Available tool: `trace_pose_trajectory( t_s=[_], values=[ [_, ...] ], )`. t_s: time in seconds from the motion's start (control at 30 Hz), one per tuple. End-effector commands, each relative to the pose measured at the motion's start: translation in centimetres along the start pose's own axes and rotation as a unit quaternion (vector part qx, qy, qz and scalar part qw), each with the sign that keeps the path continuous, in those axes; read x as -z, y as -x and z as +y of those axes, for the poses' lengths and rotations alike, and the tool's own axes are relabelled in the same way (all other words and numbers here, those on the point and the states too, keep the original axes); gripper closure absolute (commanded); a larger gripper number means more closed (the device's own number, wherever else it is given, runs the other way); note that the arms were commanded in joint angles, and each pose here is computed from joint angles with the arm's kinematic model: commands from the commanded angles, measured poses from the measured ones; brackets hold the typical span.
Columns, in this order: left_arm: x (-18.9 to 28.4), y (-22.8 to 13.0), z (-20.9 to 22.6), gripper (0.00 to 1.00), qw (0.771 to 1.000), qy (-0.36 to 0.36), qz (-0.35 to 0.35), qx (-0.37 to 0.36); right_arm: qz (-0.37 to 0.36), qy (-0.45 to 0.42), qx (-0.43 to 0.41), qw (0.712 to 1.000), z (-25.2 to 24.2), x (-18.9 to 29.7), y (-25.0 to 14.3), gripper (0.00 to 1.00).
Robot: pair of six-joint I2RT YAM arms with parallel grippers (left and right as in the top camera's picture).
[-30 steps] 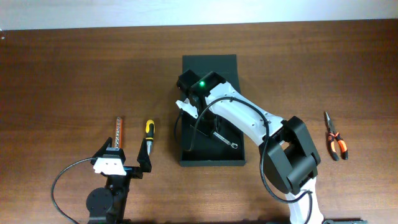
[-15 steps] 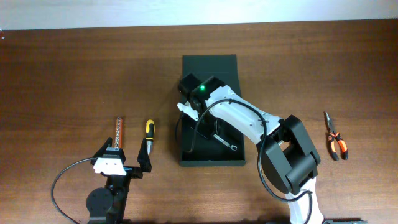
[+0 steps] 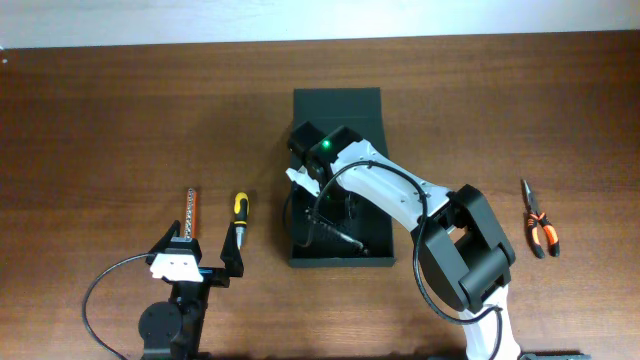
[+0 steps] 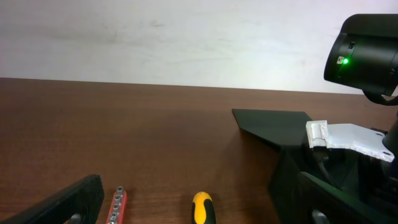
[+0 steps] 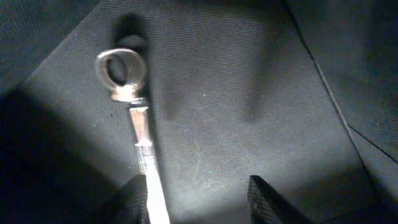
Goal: Pack container
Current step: 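Lower the wrench into the box and open the right gripper, then move the right gripper over the red-black diagonal cutters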
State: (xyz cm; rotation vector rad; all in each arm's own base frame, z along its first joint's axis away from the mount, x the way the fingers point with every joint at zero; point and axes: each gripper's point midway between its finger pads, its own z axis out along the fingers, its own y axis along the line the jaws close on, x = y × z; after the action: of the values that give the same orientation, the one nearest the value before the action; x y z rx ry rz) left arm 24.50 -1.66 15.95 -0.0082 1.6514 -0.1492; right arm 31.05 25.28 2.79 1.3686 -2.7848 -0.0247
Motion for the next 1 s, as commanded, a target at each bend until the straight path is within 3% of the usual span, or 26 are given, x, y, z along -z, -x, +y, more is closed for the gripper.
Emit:
trace_pose_trajectory(
  t_s=[0.0, 0.13, 0.4, 0.57, 0.73, 0.83, 0.97],
  values=[
    [0.0, -0.1, -0.1, 0.01, 1.000, -0.005, -0.001, -0.008, 0.000, -0.001, -0.008, 1.000, -0.1, 0.0, 0.1, 0.41],
    [0.0, -0.1, -0.1, 0.01, 1.000, -0.005, -0.001, -0.008, -0.006, -0.004, -0.016, 1.000, -0.3, 1.8, 0.7, 0.30],
    [0.0, -0.1, -0.1, 0.01, 1.000, -0.005, -0.001, -0.008, -0.058, -0.042, -0.073, 0.995, -3.8, 12.0, 2.0, 0.00],
    [0.0, -0.1, -0.1, 0.01, 1.000, -0.005, -0.001, -0.008, -0.081, -0.100, -0.149, 0.980, -8.1, 19.7, -1.2, 0.01],
    [0.0, -0.1, -0.1, 0.01, 1.000, -0.005, -0.001, -0.008, -0.157, -0.120, -0.226, 0.954, -10.8, 25.5, -4.2, 0.01],
    [0.0, -0.1, -0.1, 0.01, 1.000, -0.005, -0.001, -0.008, -0.200, -0.132, -0.281, 0.929, -11.7, 29.3, -8.3, 0.01],
    [0.0, -0.1, -0.1, 0.01, 1.000, -0.005, -0.001, -0.008, -0.203, -0.135, -0.313, 0.918, -10.3, 30.6, -14.0, 0.01]
  ],
)
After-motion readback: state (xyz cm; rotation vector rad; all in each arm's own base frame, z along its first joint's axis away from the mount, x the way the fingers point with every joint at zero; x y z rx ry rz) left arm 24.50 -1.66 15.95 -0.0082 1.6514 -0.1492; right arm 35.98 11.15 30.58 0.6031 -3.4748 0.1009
